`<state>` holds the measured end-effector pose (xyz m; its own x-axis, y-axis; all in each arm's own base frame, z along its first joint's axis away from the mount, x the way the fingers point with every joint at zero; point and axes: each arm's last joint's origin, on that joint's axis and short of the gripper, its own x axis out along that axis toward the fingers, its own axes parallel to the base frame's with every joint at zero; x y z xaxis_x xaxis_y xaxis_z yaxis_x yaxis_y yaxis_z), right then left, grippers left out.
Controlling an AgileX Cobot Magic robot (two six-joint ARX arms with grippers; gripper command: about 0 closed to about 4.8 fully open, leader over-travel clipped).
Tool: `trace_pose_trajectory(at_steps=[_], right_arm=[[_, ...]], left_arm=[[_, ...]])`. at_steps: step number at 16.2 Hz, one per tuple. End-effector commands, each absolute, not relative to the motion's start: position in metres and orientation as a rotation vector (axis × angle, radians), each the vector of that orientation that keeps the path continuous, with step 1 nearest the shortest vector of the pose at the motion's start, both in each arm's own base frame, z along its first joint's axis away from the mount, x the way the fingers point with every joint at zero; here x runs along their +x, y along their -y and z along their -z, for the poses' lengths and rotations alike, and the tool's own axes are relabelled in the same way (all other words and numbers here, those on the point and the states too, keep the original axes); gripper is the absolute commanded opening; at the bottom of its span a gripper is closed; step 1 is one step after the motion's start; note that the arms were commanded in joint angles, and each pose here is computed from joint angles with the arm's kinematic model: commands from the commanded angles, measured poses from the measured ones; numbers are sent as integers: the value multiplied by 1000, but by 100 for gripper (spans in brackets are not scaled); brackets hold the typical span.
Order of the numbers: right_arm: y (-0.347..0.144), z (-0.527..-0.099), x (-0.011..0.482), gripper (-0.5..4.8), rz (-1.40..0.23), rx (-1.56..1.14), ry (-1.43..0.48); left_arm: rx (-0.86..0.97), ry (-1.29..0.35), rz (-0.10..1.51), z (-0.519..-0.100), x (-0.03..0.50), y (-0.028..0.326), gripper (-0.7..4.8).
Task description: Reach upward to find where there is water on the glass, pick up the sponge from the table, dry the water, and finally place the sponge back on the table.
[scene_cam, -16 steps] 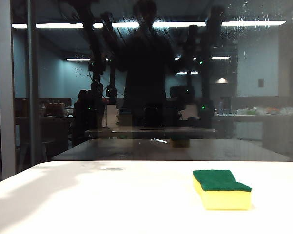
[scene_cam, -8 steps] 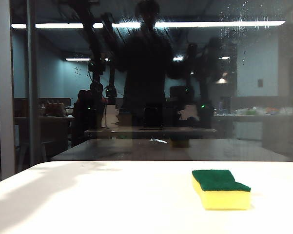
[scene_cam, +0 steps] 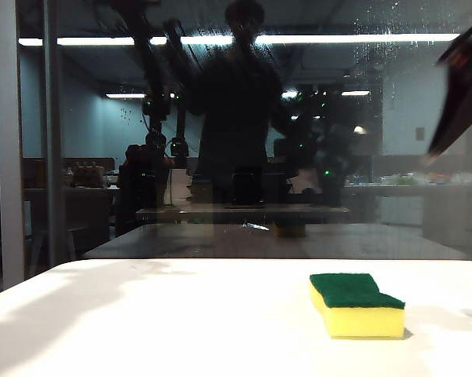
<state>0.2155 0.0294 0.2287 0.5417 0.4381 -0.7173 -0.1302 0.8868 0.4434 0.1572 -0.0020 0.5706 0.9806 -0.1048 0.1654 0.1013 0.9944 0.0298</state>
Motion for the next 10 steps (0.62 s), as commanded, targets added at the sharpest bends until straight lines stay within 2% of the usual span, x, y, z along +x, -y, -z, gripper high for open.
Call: trace_pose_trajectory(at_steps=[1, 7, 10], right_arm=[[-52, -209, 238, 444, -413, 347, -955], [-89, -142, 266, 444, -416, 314, -1129], [-91, -132, 272, 444, -404, 338, -1131]], left_arm=[[32, 198, 110, -574, 154, 2, -5], [32, 198, 110, -574, 154, 2, -5], [32, 197, 110, -574, 154, 2, -5]])
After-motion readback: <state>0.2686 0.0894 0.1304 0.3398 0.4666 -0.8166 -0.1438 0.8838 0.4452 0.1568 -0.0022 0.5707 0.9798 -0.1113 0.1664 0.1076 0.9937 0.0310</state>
